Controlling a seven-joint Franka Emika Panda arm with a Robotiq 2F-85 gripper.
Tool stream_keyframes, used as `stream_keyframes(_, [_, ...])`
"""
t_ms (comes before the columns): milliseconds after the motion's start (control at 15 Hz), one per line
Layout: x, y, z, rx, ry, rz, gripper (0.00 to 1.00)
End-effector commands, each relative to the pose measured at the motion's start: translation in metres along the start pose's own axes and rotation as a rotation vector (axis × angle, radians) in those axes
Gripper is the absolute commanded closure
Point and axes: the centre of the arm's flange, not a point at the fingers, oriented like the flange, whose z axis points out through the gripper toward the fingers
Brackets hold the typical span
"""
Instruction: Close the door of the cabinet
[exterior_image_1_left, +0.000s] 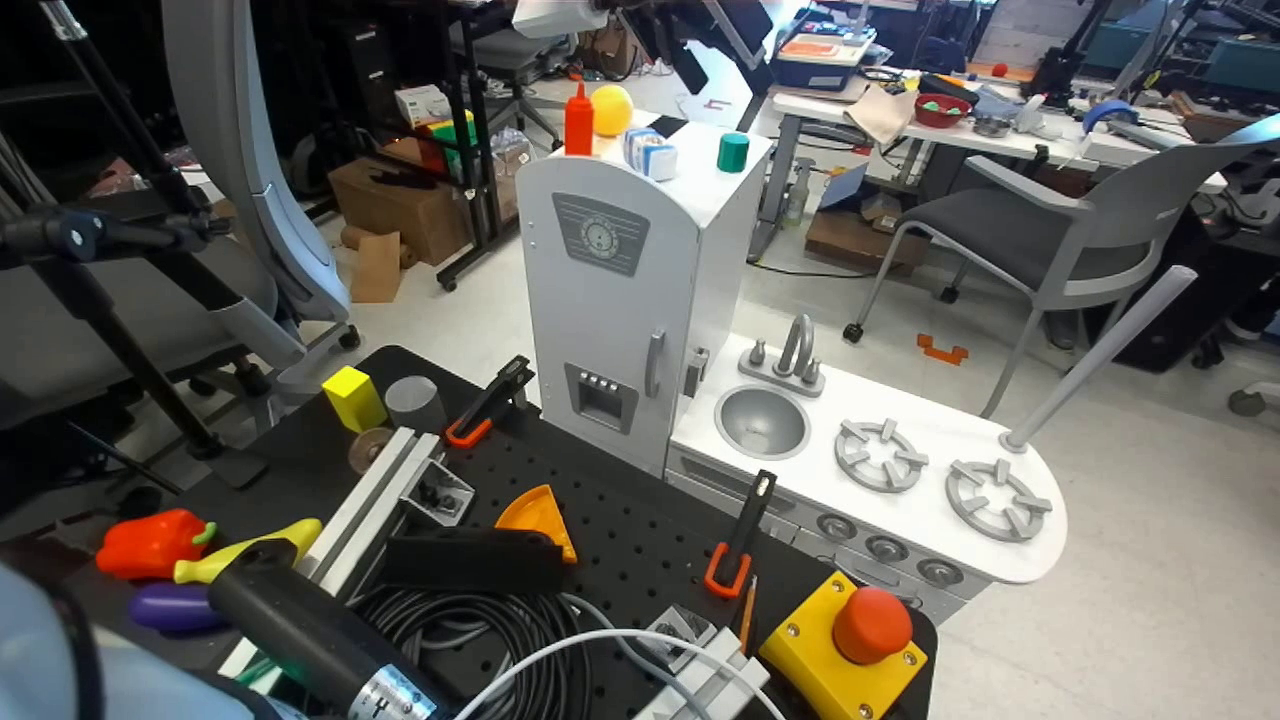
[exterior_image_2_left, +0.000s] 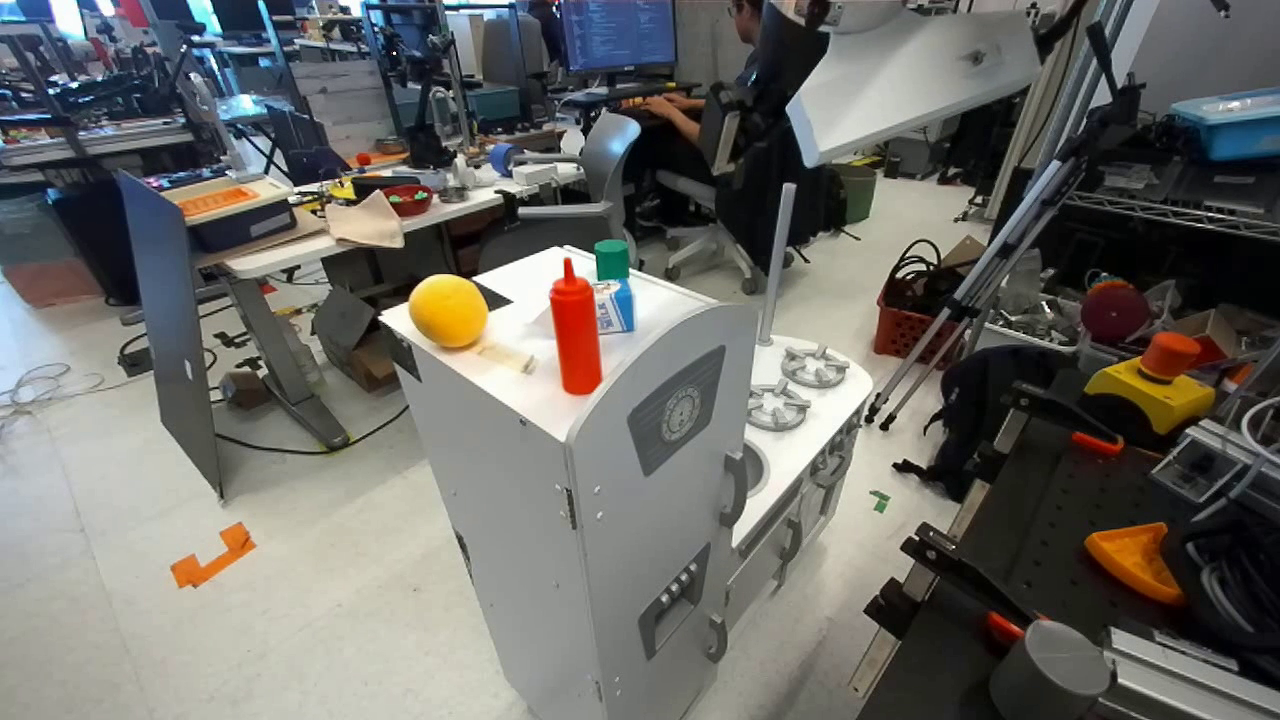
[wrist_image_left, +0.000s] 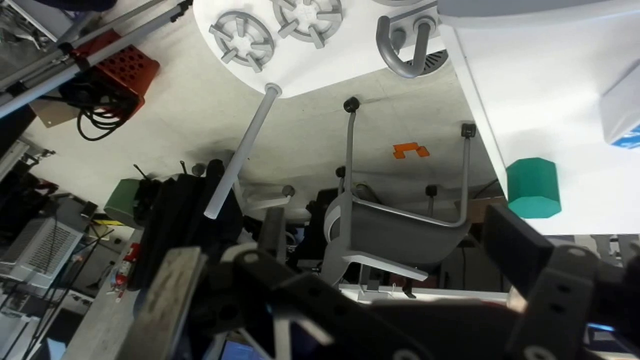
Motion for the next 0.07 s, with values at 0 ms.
stream_keyframes(0, [0.0, 0.0, 0.0, 0.0, 0.0, 0.0, 0.0])
